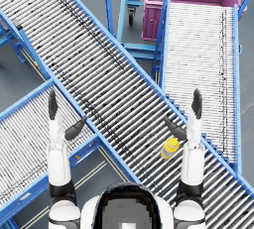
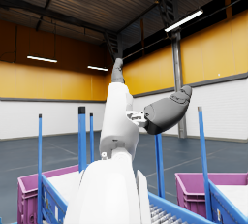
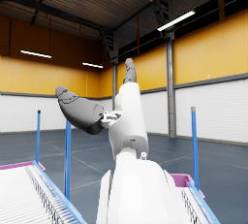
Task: Pick up the oil and place it on the left assembly line, put the cola on the right, and keep Sprite still
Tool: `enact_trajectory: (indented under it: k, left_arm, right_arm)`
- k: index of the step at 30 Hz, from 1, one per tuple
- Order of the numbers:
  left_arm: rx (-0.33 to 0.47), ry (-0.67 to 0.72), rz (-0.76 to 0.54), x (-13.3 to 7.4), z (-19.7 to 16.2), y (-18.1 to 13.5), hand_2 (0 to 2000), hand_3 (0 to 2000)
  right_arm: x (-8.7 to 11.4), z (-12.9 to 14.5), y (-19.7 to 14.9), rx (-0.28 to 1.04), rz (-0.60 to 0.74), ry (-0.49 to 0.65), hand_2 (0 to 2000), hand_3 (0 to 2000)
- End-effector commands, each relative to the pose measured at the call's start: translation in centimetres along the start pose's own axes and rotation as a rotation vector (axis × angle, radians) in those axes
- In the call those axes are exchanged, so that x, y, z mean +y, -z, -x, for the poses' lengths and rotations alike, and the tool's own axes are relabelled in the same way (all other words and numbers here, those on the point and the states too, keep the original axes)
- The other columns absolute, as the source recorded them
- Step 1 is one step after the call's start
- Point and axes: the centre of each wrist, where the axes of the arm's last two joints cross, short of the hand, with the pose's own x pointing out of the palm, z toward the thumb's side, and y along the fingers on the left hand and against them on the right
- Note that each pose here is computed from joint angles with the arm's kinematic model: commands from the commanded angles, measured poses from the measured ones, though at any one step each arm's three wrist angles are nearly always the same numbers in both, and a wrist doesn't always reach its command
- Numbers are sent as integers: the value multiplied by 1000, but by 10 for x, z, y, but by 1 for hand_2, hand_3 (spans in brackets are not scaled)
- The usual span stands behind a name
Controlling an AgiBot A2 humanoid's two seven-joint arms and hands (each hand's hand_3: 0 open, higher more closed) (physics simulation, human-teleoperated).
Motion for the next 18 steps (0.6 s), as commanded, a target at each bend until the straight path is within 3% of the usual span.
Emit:
enact_trajectory:
  k: [1, 7, 18]
  left_arm:
    - [-1, 0, 0, 0, 0, 0, 0, 0]
    - [-1, -7, -9, 4, 1, -1, 0, 0]
    - [-7, -11, 6, 1, 0, 2, 0, 0]
  right_arm:
    - [0, 0, 0, 0, 0, 2, 0, 0]
    - [-9, 2, -2, 0, 21, 9, 0, 0]
    - [-4, 3, 3, -7, -6, 22, 0, 0]
